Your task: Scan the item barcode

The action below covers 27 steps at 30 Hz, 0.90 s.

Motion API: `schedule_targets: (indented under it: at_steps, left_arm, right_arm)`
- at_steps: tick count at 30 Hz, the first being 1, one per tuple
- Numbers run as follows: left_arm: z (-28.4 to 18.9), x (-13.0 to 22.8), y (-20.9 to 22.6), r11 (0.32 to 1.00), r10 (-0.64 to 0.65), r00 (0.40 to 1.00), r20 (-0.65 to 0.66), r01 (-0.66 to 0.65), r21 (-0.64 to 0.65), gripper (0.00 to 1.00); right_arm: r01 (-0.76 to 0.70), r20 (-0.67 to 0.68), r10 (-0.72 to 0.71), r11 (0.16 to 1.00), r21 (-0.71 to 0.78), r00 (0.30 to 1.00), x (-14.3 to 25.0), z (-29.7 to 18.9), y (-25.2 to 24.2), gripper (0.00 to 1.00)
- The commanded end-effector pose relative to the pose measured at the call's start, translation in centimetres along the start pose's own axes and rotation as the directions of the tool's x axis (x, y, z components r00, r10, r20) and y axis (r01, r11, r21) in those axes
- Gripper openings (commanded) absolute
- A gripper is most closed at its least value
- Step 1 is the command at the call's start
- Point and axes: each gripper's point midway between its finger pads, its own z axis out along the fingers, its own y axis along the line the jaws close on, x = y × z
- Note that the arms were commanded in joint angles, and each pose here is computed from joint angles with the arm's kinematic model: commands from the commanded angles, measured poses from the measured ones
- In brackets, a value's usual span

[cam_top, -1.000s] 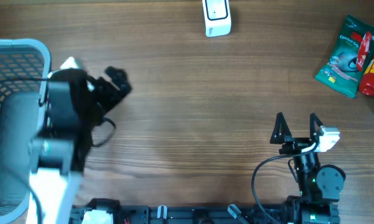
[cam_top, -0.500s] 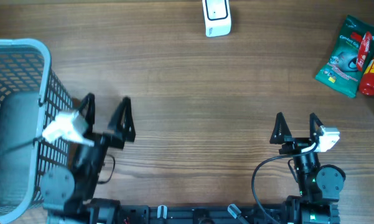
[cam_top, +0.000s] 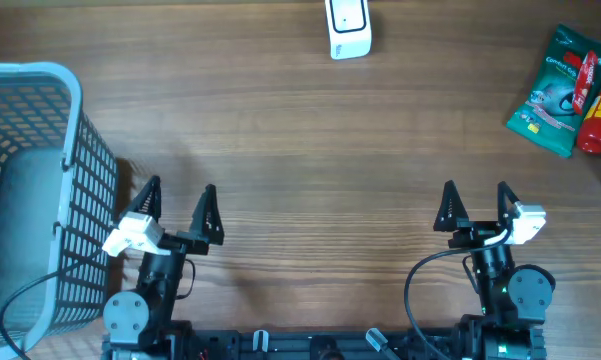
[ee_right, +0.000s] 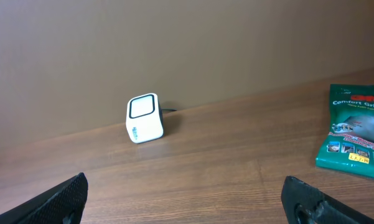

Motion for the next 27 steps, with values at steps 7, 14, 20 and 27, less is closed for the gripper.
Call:
schedule_targets:
  at_steps: [7, 14, 20, 27]
  left_arm:
    - [-0.5, 5.6, 3.6, 0.99, 0.0, 0.988, -0.153, -0.022, -0.141, 1.0]
    - [-1.0, 6.8, 5.3, 0.97, -0.064, 0.981, -0.185, 0.017, -0.243, 1.0]
    - [-1.0, 7.0, 5.1, 0.974, -0.047, 0.979, -0.197, 0.002, -0.225, 1.0]
    - [-1.0, 7.0, 4.9, 0.977, -0.015, 0.978, -0.206, -0.03, -0.212, 1.0]
  right_arm:
    - [0.019, 0.017, -0.019, 1.0, 0.014, 1.0, -0.3, -0.1, -0.2, 1.0]
    - [0.02, 0.017, -0.02, 1.0, 0.014, 1.0, -0.3, -0.1, -0.2, 1.0]
    - [0.02, 0.017, -0.02, 1.0, 0.014, 1.0, -0.3, -0.1, -0.2, 1.0]
    - [0.02, 0.017, -0.02, 1.0, 0.014, 1.0, -0.3, -0.1, -0.2, 1.0]
